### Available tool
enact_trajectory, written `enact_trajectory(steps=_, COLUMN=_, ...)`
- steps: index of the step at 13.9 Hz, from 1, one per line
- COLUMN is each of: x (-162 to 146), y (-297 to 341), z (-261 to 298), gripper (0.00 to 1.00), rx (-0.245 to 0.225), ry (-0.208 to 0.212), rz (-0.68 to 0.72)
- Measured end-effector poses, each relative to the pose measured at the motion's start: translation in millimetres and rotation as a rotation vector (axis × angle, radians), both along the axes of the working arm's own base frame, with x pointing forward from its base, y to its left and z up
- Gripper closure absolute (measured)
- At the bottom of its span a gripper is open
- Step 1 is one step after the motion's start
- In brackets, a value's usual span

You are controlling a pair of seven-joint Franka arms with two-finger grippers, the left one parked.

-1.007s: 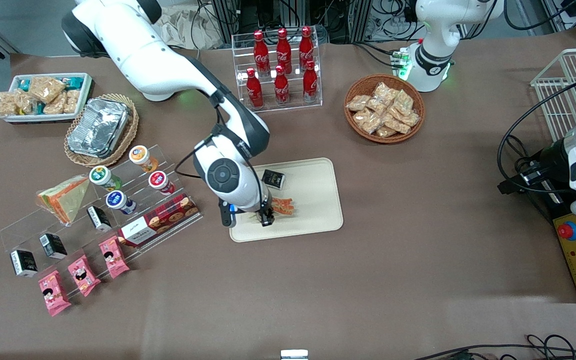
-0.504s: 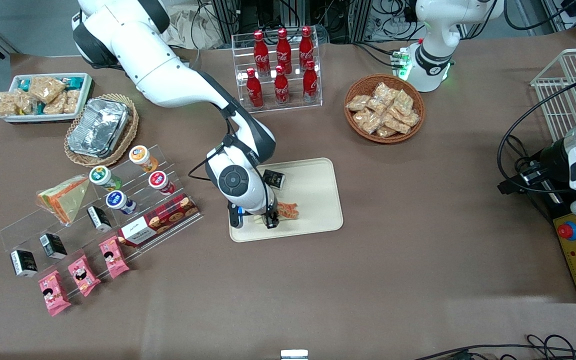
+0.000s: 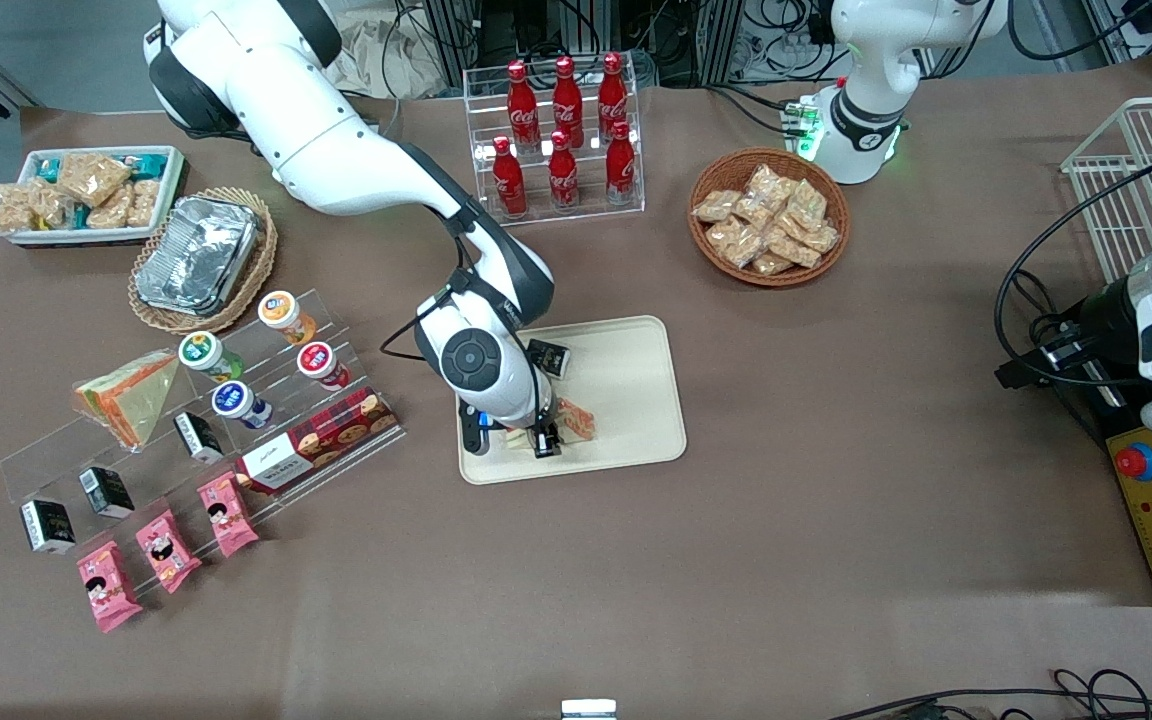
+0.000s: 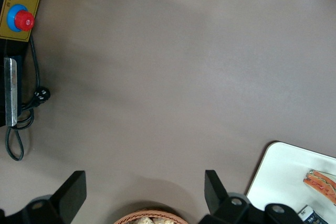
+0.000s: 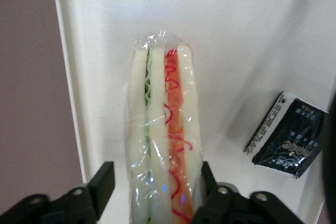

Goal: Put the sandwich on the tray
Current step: 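Open the right gripper to release the sandwich on the tray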

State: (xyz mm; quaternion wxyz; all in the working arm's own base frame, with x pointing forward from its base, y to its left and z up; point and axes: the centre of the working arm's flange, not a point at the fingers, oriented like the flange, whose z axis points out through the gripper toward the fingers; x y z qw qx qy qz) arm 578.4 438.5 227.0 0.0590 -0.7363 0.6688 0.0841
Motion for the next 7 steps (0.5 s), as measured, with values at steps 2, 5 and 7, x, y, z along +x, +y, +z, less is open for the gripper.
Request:
enact_trajectory(steps=2, x=4, y=2, z=15, gripper=0.02, rx=0.014, ry=-0.021, rz=-0.001)
enact_trajectory(steps=5, x=8, y=-2, z=66, gripper=0.01, rx=0.011, ry=-0.026, rz=0.009)
enact_trajectory(steps=7, x=12, y=-17, z=111, gripper=0.01, rx=0.003, ry=-0.028, rz=0.035)
